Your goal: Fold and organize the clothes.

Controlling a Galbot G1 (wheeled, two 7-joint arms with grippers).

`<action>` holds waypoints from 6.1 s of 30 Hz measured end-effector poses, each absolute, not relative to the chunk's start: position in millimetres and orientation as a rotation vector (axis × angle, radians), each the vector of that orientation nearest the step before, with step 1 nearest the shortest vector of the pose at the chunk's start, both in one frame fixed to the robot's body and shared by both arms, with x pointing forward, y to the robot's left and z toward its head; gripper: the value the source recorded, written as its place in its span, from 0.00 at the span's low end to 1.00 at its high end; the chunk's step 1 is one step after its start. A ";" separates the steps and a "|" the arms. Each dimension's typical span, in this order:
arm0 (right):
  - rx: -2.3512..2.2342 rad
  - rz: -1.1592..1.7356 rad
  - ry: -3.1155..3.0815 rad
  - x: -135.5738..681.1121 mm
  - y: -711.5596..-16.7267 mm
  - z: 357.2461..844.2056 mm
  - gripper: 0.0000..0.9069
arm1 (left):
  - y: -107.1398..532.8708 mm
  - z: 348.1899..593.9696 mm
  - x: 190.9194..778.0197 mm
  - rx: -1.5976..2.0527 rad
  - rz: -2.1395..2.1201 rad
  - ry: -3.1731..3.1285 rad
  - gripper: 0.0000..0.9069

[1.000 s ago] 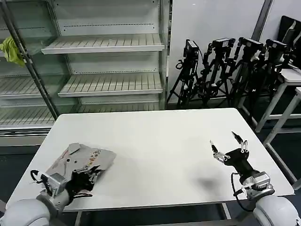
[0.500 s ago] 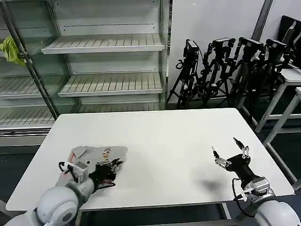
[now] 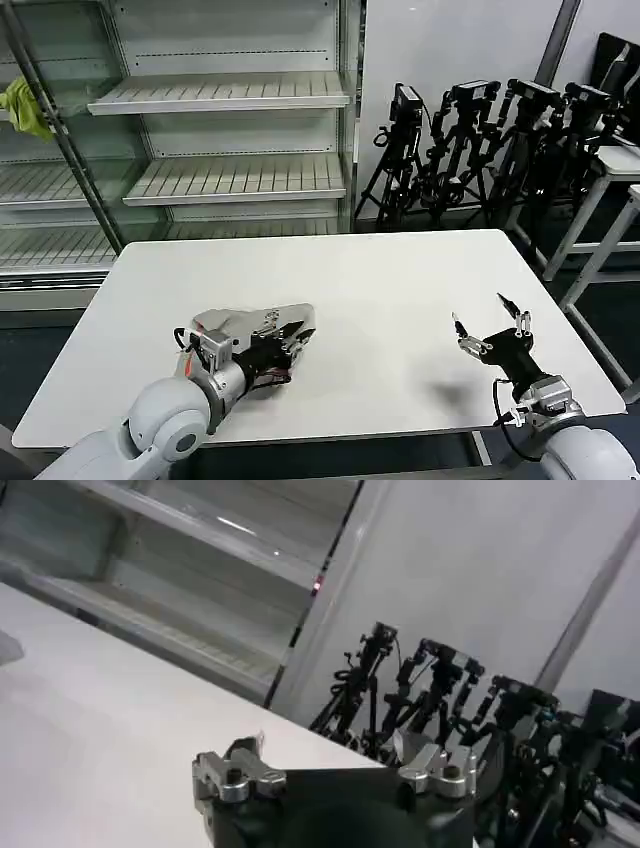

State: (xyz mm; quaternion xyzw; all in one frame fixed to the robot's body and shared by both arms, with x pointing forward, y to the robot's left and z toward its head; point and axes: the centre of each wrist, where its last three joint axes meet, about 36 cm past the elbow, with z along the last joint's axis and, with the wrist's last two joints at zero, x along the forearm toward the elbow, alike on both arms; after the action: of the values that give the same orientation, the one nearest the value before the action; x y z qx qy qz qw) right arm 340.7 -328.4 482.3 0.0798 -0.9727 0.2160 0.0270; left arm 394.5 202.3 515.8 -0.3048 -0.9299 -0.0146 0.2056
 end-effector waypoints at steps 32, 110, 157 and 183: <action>0.510 0.002 -2.839 359.5 -219.5 483.8 1.00 | 301.7 582.4 362.1 -0.408 -0.269 -2.888 1.00; 0.410 -0.242 -2.663 358.2 -187.2 451.6 1.00 | 323.4 537.9 313.9 -0.178 -0.222 -2.903 0.84; 0.036 0.492 -3.293 317.6 -286.9 556.7 1.00 | 308.6 521.0 339.1 -0.491 0.064 -3.275 1.00; 0.026 0.550 -3.334 323.8 -296.8 546.6 1.00 | 301.9 516.9 338.5 -0.500 0.081 -3.318 1.00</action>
State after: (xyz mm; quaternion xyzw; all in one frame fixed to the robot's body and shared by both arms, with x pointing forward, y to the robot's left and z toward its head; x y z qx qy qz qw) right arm 323.8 -296.8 546.6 0.0076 -0.9797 0.1616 -0.1185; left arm 338.5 301.9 516.9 -0.1480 -0.9829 0.0239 -0.1072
